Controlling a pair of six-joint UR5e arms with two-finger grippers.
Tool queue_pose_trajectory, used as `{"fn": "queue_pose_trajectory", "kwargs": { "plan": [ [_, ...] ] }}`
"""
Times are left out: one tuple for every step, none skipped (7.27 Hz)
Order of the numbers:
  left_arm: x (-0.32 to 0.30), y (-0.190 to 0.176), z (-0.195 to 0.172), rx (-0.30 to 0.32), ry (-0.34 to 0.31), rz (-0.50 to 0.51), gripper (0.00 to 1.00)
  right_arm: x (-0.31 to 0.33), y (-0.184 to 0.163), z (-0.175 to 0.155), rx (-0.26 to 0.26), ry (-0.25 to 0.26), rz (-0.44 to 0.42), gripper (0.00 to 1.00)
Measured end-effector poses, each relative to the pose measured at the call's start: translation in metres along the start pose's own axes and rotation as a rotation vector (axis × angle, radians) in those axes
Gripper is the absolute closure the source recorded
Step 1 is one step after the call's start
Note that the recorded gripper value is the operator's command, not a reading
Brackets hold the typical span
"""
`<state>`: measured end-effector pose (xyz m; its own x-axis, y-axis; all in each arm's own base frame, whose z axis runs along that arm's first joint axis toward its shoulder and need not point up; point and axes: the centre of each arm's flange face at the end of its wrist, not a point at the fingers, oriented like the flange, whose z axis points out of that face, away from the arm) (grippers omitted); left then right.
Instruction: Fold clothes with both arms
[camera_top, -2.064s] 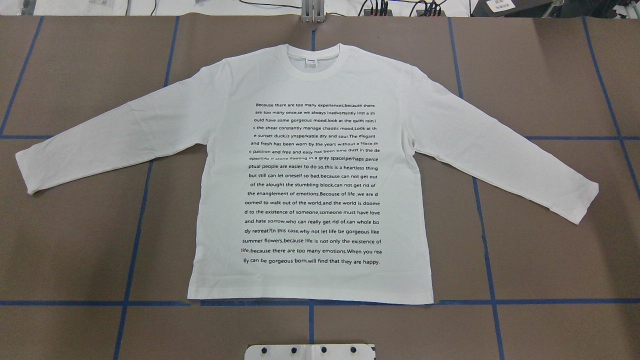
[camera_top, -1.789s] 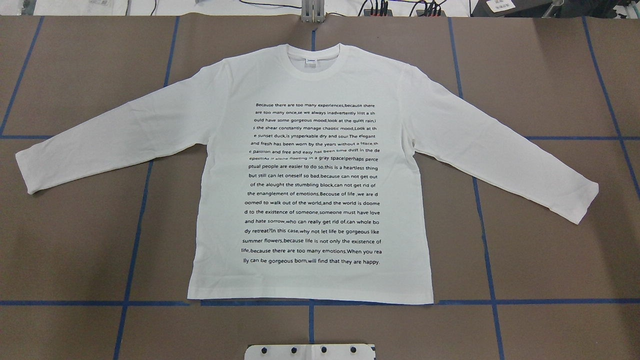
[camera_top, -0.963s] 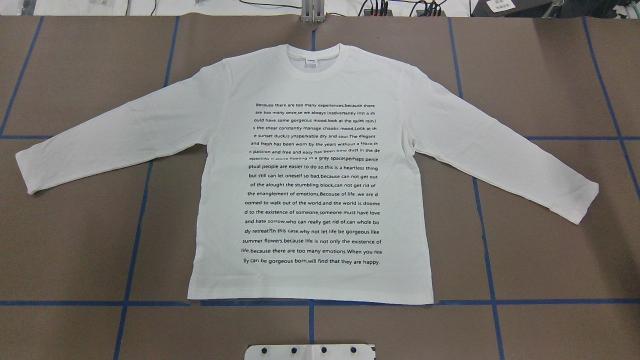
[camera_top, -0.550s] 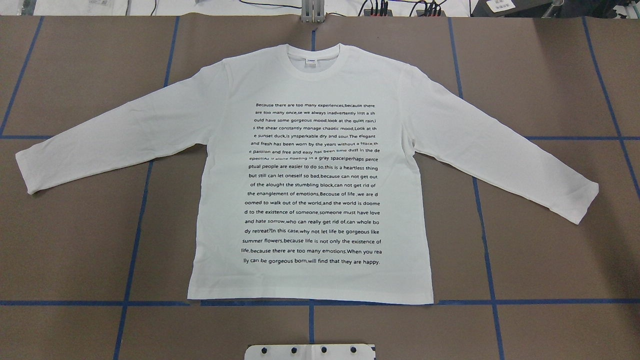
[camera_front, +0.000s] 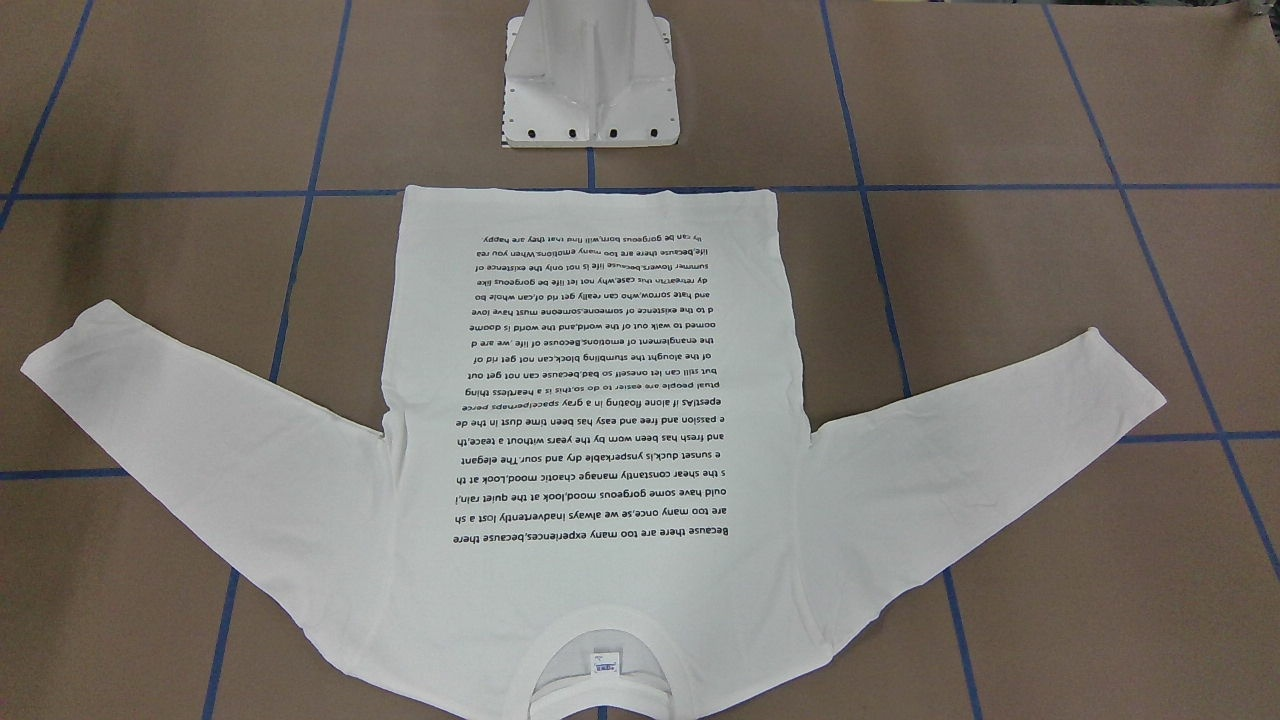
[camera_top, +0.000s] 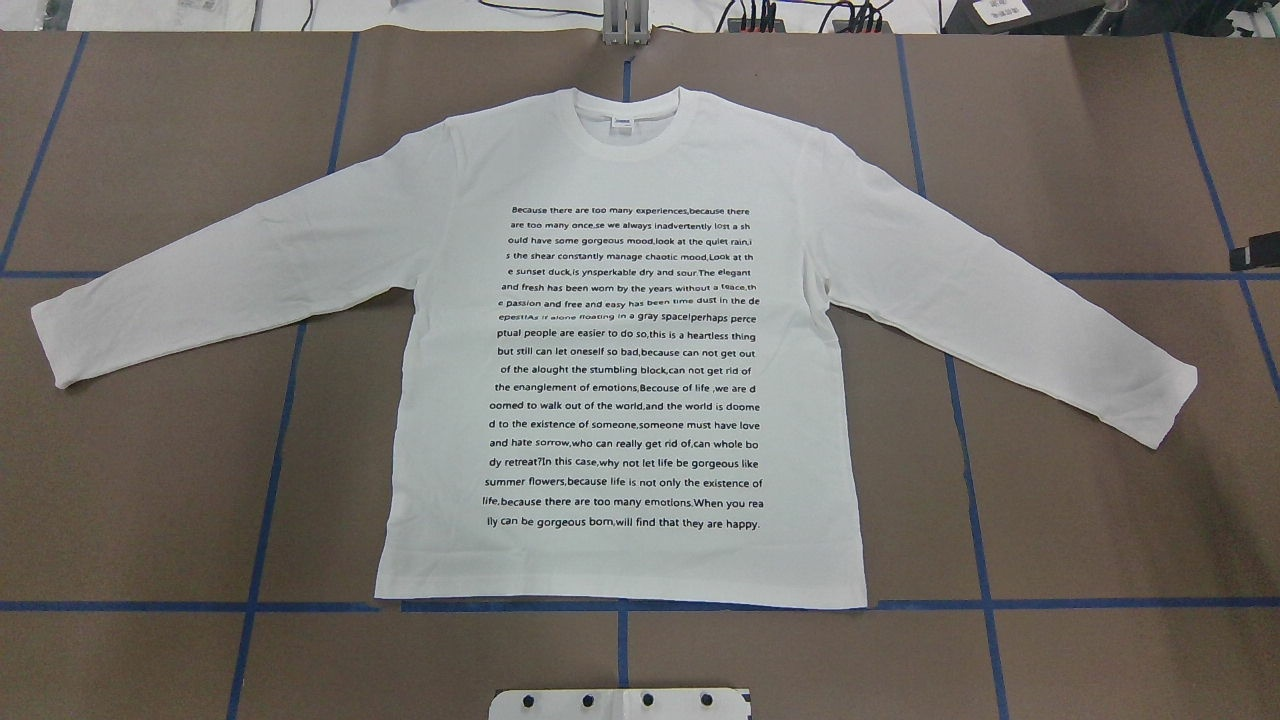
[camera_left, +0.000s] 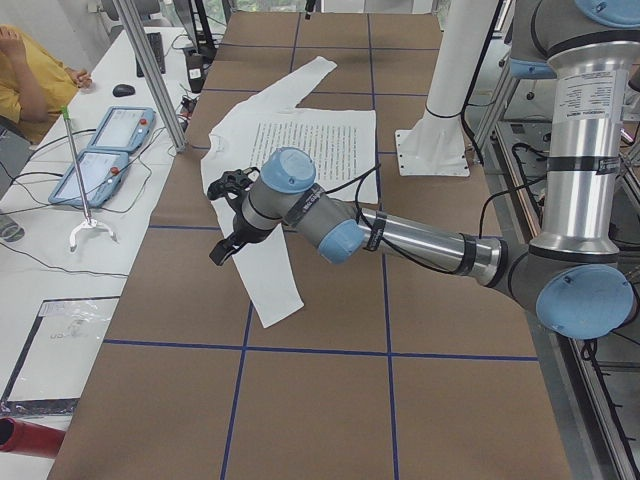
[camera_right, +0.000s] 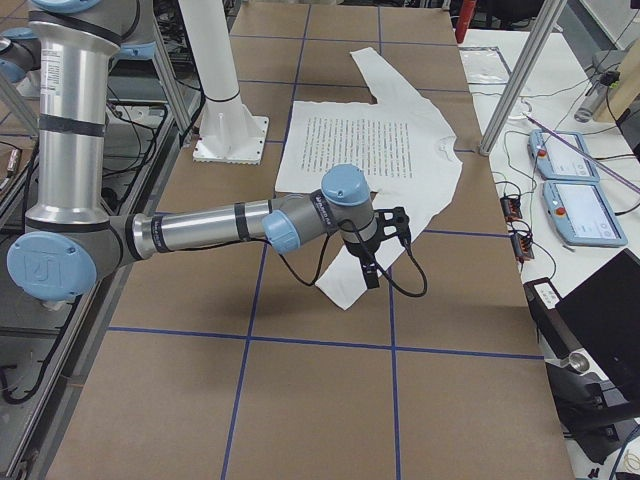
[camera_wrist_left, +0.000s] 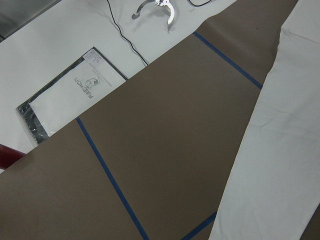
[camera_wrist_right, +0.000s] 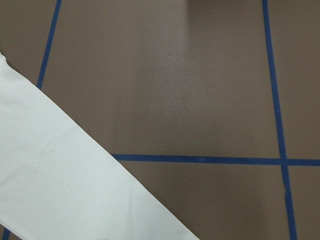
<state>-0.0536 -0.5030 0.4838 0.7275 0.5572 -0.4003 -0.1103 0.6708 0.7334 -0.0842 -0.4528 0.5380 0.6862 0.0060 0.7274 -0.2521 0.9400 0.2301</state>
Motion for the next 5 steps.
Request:
{"fn": "queue_pose_trajectory", "kwargs": {
  "plan": [
    [0.000,0.001,0.000,0.000,0.001,0.001,0.00,-0.011,0.017,0.025,0.013,0.004,0.042,0.27],
    [0.000,0.001,0.000,0.000,0.001,0.002,0.00,-0.012,0.031,0.052,0.020,0.015,0.061,0.28],
    [0.000,0.001,0.000,-0.001,0.001,0.002,0.00,-0.002,0.043,0.076,0.026,0.022,0.060,0.30],
    [0.000,0.001,0.000,-0.001,0.001,0.002,0.00,0.012,0.052,0.094,0.031,0.023,0.054,0.30],
    [0.000,0.001,0.000,-0.001,0.001,0.002,0.00,0.025,0.059,0.105,0.037,0.019,0.048,0.31]
  ]
}}
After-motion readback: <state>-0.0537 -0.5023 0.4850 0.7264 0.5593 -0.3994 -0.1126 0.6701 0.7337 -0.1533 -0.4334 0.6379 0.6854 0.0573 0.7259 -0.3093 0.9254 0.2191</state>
